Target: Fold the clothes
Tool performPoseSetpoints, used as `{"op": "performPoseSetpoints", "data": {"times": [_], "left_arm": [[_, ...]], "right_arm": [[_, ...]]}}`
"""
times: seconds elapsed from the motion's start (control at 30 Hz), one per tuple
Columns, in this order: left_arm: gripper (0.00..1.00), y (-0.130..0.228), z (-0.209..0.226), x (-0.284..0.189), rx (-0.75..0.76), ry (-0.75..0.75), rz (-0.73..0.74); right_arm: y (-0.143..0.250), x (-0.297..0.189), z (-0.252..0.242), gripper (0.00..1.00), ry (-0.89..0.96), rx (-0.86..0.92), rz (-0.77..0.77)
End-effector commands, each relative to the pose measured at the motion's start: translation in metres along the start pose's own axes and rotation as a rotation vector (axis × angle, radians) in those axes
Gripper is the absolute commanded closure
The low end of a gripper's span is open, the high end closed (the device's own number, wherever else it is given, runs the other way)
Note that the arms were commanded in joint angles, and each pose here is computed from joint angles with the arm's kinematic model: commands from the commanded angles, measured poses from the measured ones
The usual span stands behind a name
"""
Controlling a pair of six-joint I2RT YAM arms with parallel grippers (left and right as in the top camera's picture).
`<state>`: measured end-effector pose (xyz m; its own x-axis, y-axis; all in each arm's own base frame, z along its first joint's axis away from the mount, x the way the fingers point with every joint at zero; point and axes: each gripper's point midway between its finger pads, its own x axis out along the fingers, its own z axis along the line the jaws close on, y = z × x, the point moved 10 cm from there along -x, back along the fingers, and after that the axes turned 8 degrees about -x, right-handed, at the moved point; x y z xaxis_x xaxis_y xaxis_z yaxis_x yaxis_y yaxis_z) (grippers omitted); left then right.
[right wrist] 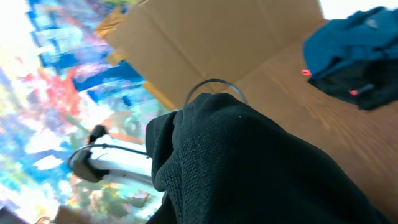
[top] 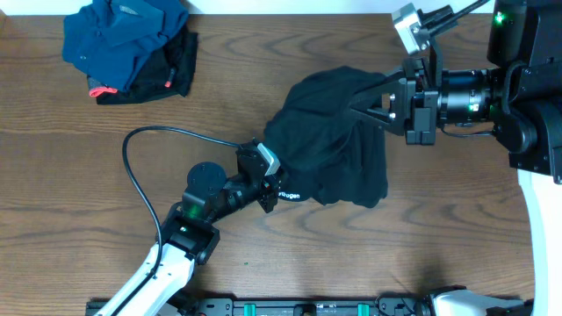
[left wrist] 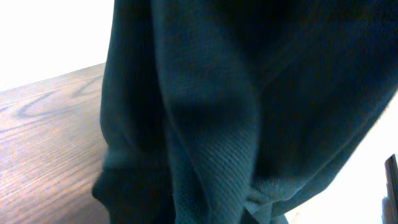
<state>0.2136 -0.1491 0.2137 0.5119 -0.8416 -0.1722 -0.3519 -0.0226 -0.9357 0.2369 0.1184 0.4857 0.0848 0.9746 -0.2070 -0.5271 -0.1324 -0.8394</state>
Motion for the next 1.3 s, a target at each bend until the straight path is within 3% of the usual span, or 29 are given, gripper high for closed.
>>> {"op": "performPoseSetpoints", "data": {"times": [0.0,0.17,0.2,0.3,0.37,0.6,0.67,0.87,1.13,1.27], "left_arm": [[0.88,-0.007,0.003,-0.001,-0.011,-0.021,-0.025],[0.88,-0.006,0.015,-0.006,-0.059,-0.095,-0.025],[0.88,-0.005,0.017,-0.007,-0.064,-0.104,-0.021],[0.88,-0.004,0.022,-0.009,-0.075,-0.123,-0.015],[0.89,-0.004,0.024,-0.010,-0.080,-0.132,-0.013],[0.88,0.000,0.035,-0.013,-0.105,-0.246,-0.007],[0.84,0.002,0.036,-0.013,-0.112,-0.260,0.004],[0.54,0.005,0.024,-0.010,-0.124,-0.112,0.046],[0.39,0.019,0.001,0.001,-0.130,-0.004,0.133],[0.27,0.025,-0.008,0.011,-0.110,-0.045,0.157]], "right_arm": [[-0.004,-0.008,0.002,0.94,0.188,-0.017,-0.017],[-0.002,-0.018,-0.021,0.82,0.524,0.019,-0.009],[-0.001,-0.020,-0.024,0.75,0.574,0.025,-0.004],[0.003,-0.024,-0.035,0.37,0.711,0.050,0.021],[0.006,-0.027,-0.042,0.25,0.789,0.072,0.044],[0.031,-0.028,-0.061,0.16,0.898,0.218,0.203],[0.041,-0.029,-0.066,0.14,0.939,0.292,0.259],[0.067,-0.036,-0.081,0.02,1.124,0.521,0.337],[0.116,-0.022,-0.119,0.01,1.147,0.715,0.425],[0.136,-0.022,-0.140,0.01,1.167,0.772,0.423]]}}
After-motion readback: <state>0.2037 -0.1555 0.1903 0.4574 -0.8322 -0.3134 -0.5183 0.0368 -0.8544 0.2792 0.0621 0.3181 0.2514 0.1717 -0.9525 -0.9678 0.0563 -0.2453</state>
